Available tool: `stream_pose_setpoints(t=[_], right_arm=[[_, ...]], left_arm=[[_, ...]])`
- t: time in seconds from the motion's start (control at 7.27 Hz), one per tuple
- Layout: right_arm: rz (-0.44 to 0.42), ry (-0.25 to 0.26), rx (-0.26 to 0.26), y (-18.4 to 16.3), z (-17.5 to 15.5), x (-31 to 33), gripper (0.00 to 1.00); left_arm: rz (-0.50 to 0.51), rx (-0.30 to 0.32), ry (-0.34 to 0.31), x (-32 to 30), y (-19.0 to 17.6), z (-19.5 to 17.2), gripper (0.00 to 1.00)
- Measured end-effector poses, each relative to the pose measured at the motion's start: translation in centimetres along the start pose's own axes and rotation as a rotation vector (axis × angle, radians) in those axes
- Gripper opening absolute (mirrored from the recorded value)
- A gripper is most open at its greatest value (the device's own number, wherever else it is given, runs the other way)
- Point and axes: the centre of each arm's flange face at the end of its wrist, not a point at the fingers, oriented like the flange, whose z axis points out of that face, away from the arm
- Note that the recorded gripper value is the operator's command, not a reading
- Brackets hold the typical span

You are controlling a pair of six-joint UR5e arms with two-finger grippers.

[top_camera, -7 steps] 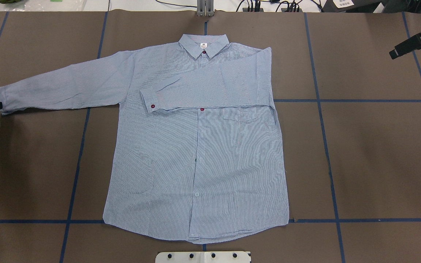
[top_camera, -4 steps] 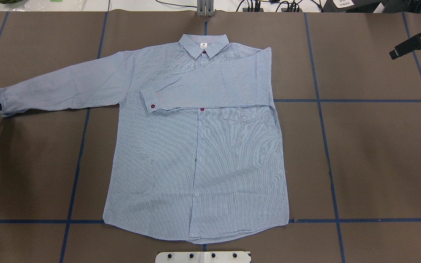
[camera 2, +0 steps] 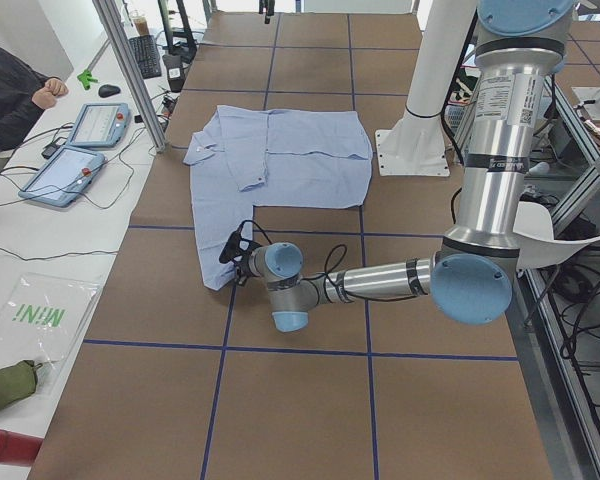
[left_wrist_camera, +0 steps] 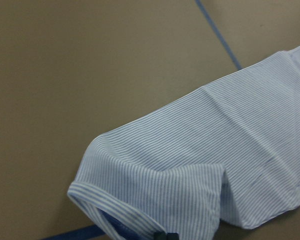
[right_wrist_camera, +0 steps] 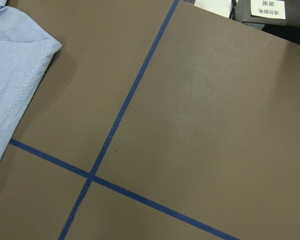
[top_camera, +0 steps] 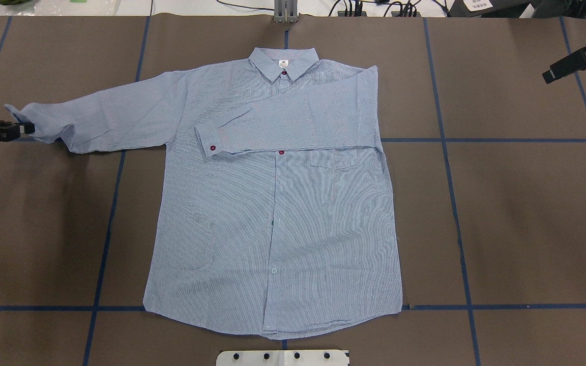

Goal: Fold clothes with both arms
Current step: 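Carry the cuff with the left gripper across the shirt front and release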

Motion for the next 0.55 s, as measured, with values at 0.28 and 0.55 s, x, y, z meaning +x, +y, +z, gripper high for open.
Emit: stream_pose_setpoints(t=[0.28,0.55], right_arm=[[0.0,0.0,0.0,0.0,0.0,0.0,1.0],[0.001,0.0,0.0,0.0,0.0,0.0,1.0]], left_arm=[[0.015,-0.006,0.047,5.7,-6.0,3.6,0.0],[-0.035,-0.064,0.109,15.1,-9.5,10.2,0.0]])
